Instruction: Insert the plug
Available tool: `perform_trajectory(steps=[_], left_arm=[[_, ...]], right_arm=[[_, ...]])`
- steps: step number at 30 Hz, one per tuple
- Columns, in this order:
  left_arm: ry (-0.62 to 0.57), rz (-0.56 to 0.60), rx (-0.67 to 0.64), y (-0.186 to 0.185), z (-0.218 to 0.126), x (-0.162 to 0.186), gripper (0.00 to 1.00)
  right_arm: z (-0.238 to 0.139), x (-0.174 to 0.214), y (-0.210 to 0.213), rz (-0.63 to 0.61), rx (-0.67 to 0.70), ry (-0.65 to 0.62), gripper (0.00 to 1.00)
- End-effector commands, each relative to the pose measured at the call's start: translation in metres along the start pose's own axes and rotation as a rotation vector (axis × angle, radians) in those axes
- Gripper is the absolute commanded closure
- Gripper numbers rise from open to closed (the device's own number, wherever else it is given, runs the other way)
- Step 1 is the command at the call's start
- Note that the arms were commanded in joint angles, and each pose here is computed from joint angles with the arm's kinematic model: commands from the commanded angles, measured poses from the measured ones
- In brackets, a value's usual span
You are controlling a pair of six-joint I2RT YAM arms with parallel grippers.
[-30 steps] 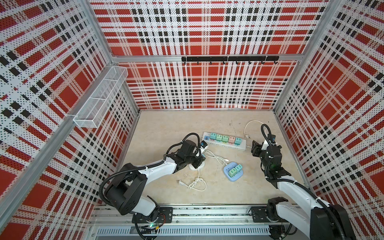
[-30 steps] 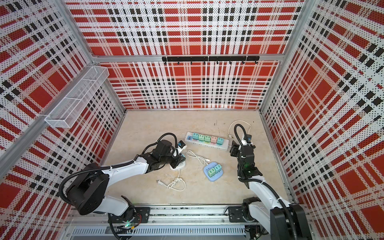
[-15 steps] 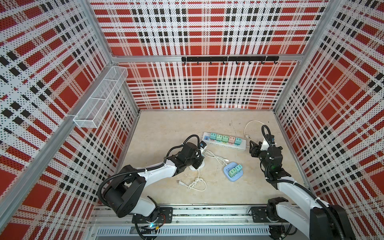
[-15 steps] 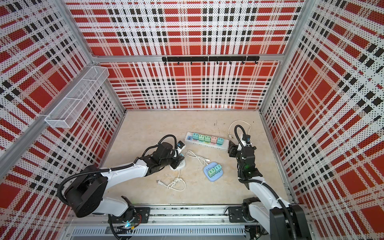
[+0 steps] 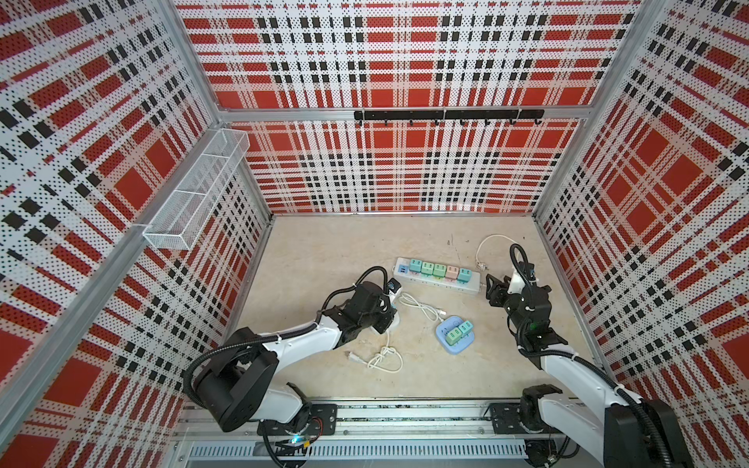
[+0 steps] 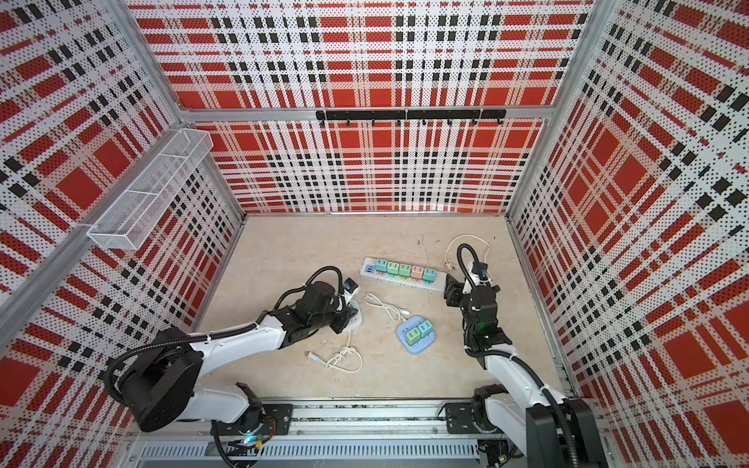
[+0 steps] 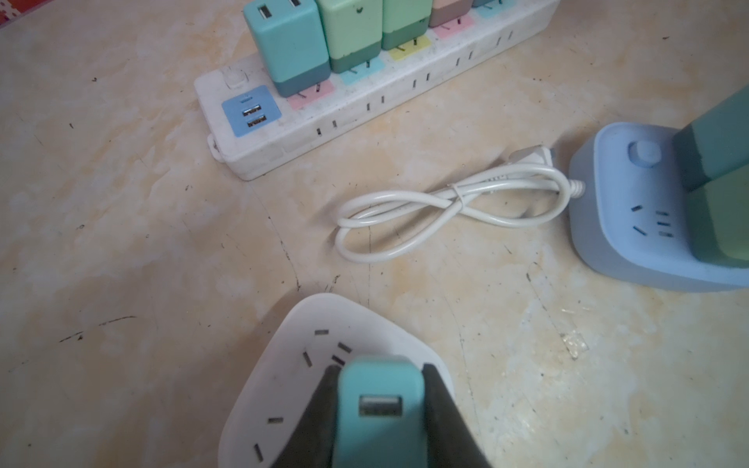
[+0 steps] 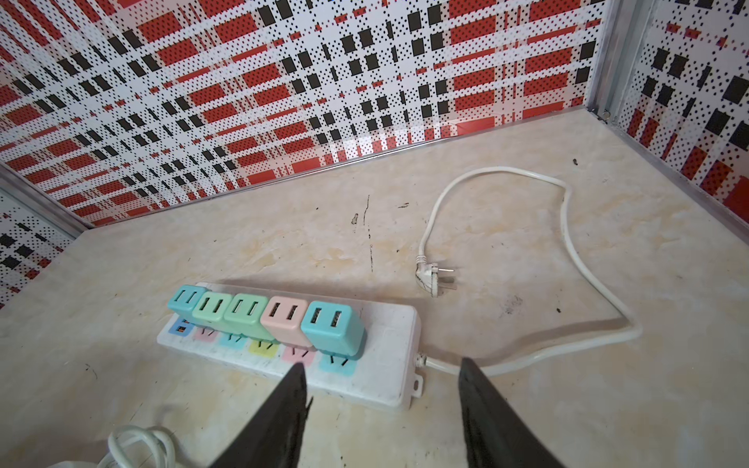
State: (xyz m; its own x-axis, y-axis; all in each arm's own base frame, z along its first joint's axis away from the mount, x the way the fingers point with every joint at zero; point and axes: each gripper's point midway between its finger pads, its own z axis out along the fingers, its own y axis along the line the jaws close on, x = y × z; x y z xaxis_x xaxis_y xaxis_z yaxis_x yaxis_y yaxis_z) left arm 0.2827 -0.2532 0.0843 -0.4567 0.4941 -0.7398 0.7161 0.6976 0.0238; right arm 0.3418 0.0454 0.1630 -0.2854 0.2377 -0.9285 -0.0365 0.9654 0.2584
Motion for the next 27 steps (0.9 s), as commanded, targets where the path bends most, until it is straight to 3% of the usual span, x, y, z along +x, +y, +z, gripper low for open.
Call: perform_trajectory(steps=[1, 12, 19, 27], left_arm=[[0.034, 0.027, 0.05, -0.013, 0.006, 0.006, 1.0], [0.035, 0.065, 0.104, -0.022, 0.009, 0.004, 1.0], [-0.028, 0.07, 0.187, -0.016, 0.004, -0.018, 1.0], [0.024, 0.089, 0.188, -0.021, 0.019, -0.005, 1.0]], right_arm=[[-0.002, -0.01, 0.004, 0.004, -0.019, -0.045, 0.4], [-0.002, -0.01, 0.003, 0.006, -0.02, -0.048, 0.4], [-0.001, -0.009, 0.004, 0.005, -0.022, -0.042, 0.4], [-0.001, -0.009, 0.006, 0.001, -0.031, -0.04, 0.4]])
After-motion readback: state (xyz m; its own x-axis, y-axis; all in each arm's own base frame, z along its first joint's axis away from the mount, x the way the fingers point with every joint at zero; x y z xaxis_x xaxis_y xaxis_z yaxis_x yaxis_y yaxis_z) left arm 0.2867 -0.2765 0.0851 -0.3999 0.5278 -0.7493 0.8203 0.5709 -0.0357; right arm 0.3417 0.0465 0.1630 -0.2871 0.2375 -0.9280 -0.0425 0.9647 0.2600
